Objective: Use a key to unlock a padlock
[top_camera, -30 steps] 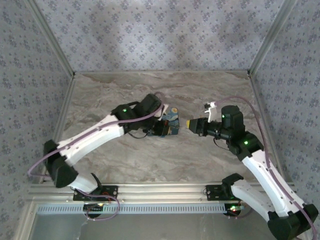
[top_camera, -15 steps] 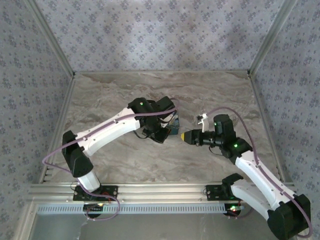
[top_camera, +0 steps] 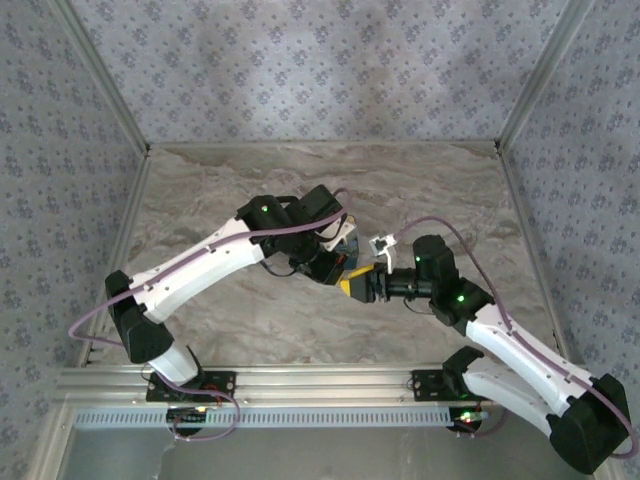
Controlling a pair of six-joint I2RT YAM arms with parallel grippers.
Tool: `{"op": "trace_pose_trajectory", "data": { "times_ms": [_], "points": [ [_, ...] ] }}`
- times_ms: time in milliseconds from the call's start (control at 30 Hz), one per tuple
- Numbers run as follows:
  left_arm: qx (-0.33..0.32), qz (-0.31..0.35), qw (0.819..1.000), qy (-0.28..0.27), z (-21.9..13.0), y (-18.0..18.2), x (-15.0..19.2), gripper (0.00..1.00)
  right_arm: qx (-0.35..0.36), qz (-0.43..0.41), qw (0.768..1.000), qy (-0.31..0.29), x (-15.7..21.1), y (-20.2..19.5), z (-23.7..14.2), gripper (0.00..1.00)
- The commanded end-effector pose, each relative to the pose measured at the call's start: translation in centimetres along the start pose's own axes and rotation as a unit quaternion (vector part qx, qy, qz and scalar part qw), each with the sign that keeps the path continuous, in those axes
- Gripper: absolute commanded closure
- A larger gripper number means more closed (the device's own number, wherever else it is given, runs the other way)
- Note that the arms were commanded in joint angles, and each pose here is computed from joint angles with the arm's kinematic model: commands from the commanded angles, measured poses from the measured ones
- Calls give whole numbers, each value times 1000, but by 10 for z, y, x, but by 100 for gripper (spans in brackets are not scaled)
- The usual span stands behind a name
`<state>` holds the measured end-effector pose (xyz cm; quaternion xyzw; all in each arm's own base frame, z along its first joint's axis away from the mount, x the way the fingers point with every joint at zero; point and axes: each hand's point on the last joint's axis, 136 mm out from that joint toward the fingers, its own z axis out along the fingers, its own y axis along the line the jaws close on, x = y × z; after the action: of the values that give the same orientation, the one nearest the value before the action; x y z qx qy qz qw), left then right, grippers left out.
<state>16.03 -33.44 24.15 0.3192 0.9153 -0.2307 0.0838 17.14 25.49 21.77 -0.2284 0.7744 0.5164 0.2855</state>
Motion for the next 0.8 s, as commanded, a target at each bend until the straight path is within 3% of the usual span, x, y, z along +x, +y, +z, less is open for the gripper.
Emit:
{"op": "trace_pose_trajectory", "data": {
  "times_ms": [0,167,367,567,767],
  "points": [
    [21,11,1000,-9,-5,-10,1,100,-2,-35,999,-16,-15,13,-1,45],
    [25,11,1000,-10,-5,-12,0,100,28,-36,999,-18,-17,6,-1,47],
    [30,13,999,-17,-7,-15,0,100,90,-15,995,-31,-20,-17,-6,57],
    [25,13,999,-18,-8,-11,3,100,102,5,992,-71,-28,-25,-22,60],
    [19,13,999,-25,-9,-9,2,100,100,4,993,-67,-25,-24,-27,63]
  ]
}}
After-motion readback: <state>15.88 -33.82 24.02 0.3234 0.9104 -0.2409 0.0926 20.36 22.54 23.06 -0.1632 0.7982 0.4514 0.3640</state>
